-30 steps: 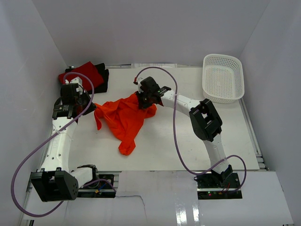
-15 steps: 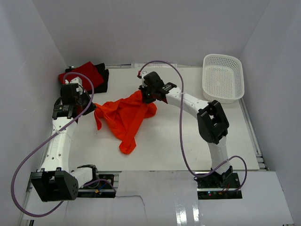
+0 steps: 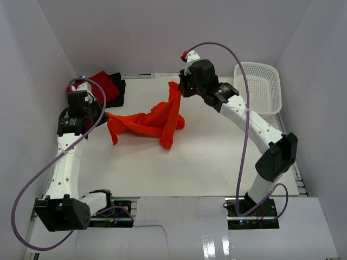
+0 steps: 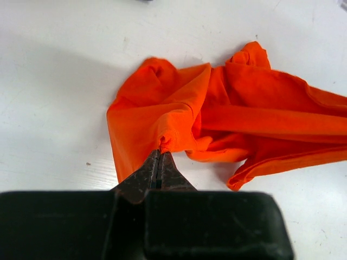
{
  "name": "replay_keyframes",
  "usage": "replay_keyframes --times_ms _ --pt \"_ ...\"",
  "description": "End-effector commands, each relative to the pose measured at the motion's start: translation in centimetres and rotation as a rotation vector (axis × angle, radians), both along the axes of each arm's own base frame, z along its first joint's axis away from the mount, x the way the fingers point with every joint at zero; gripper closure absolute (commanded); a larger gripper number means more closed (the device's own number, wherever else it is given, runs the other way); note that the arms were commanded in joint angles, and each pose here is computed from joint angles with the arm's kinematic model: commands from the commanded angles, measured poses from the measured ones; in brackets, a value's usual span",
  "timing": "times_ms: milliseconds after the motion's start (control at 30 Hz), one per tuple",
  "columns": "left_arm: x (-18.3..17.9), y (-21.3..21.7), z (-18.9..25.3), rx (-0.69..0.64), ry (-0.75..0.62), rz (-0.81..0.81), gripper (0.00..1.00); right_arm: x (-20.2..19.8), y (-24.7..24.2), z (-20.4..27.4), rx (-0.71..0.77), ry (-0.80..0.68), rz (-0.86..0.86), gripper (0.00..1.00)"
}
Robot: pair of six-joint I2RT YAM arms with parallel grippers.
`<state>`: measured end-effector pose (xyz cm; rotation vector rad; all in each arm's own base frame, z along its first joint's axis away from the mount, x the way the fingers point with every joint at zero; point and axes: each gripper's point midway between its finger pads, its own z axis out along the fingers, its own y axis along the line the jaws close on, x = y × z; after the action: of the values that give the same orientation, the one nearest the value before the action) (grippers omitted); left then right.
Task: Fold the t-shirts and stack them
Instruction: Flatten out the tshirt
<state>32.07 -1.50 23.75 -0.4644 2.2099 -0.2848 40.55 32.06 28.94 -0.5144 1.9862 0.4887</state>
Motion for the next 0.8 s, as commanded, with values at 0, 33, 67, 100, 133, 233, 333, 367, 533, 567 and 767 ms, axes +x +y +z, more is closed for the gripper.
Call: replay_keyframes --times_ms 0,33,67,100,133,233,333,367,533,567,767 --pt "0.4 0.5 2.9 0.028 -0.073 0.011 0.98 -0.1 -2.0 3.5 0.022 -0.081 -0.037 0.92" --pt "0.4 0.4 3.0 0.026 -0.075 0.012 0.98 -0.1 -2.4 3.6 0.024 -0.080 -0.042 0.92" --pt "0.4 0.5 3.1 0.026 -0.078 0.014 0.98 -0.3 -2.6 3.6 0.028 -0.078 -0.049 0.92" --pt "0.4 0.5 3.5 0.028 -0.085 0.014 0.98 -0.6 -3.3 4.4 0.037 -0.089 -0.060 0.92" --pt "0.3 0.5 3.7 0.028 -0.087 0.016 0.98 -0.6 -3.7 4.7 0.044 -0.092 -0.075 0.92" --pt "0.5 0.8 5.7 0.045 -0.126 0.022 0.98 -1.2 -5.6 7.3 0.078 -0.144 -0.120 0.92" --pt "0.6 0.9 8.9 0.054 -0.192 0.026 0.98 -2.2 -7.4 10.9 0.109 -0.220 -0.154 0.92" --pt "0.5 0.9 9.9 0.052 -0.212 0.027 0.98 -3.1 -8.2 13.0 0.133 -0.259 -0.164 0.92" --pt "-1.2 1.4 15.9 0.049 -0.375 0.084 0.99 -5.8 -12.7 19.4 0.195 -0.401 -0.275 0.92" --pt "-1.7 2.1 17.4 0.067 -0.407 0.122 0.99 -6.9 -14.0 21.0 0.217 -0.438 -0.297 0.92" --pt "-4.2 3.8 20.3 0.101 -0.512 0.225 0.99 -10.9 -19.7 24.6 0.283 -0.555 -0.447 0.92"
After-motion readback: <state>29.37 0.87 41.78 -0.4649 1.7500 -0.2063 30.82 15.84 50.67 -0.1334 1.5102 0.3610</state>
